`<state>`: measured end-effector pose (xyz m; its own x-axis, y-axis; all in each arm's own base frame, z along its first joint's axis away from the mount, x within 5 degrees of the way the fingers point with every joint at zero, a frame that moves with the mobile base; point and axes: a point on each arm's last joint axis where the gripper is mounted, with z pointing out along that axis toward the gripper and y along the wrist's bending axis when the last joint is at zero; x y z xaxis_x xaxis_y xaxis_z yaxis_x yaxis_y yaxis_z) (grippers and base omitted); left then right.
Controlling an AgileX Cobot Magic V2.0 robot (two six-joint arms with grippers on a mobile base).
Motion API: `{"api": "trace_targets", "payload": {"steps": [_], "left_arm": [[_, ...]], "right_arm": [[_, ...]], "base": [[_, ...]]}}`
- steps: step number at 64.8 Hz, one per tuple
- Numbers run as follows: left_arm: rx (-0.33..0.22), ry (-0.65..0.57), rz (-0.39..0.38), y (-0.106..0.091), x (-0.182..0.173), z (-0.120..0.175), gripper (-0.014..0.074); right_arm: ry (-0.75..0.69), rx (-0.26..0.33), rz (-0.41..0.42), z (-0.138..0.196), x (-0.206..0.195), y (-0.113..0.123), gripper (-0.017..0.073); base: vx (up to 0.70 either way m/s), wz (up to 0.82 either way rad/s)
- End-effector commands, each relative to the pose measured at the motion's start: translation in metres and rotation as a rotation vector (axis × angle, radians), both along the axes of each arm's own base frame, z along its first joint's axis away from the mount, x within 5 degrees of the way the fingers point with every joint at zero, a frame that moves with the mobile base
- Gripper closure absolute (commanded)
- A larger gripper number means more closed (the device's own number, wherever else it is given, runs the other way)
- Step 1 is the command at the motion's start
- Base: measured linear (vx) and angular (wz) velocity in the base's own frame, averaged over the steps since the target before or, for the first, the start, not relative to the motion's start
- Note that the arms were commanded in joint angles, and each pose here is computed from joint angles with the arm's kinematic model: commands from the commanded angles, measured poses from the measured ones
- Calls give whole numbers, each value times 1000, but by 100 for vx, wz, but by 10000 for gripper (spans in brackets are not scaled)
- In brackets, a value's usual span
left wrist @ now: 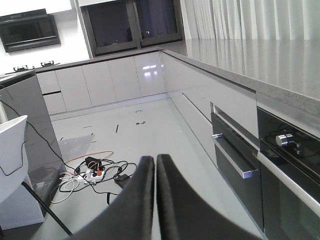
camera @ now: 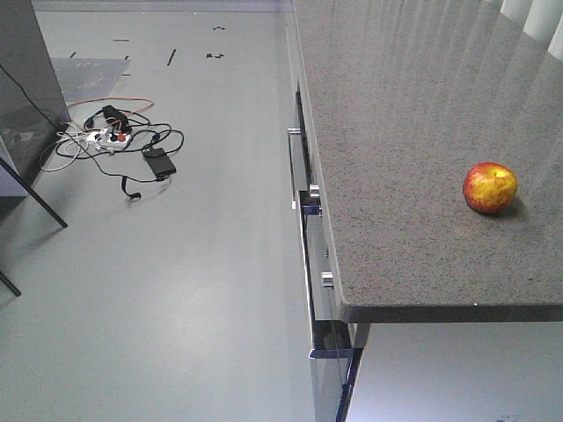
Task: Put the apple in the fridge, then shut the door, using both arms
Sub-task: 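Move the right gripper over the red-yellow apple on the counter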
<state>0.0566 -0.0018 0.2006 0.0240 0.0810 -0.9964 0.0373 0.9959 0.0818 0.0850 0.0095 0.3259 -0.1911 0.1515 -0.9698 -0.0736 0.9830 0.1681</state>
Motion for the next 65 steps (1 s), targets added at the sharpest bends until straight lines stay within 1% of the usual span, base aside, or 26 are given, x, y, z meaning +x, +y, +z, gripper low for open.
{"api": "trace_targets", "payload": {"steps": [1, 14, 20, 27, 37, 47, 51, 59, 65], "left_arm": [[-18, -103, -20, -1, -3, 14, 600], [-18, -103, -20, -1, -3, 14, 600], [-18, -103, -20, -1, -3, 14, 600], [-18, -103, -20, -1, -3, 14, 600], [-18, -103, -20, -1, -3, 14, 600], [-18, -103, -20, -1, -3, 14, 600], [-18, -103, -20, -1, -3, 14, 600], [-18, -103, -20, -1, -3, 14, 600], [-18, -103, -20, -1, -3, 14, 600]], "right_arm": [[-64, -71, -27, 28, 14, -4, -38], [-3, -133, -32, 43, 40, -5, -38], [25, -177, -36, 48, 50, -7, -34], [37, -203, -40, 51, 60, -8, -35], [71, -204, -34, 60, 76, -8, -35], [71, -213, -40, 80, 98, -9, -35], [75, -199, -52, 93, 107, -10, -35], [143, -179, -76, 110, 128, -12, -35], [193, -168, -103, 117, 147, -15, -35]], "base": [[0, 0], [0, 0], [0, 0], [0, 0], [0, 0], [0, 0], [0, 0], [0, 0], [0, 0]]}}
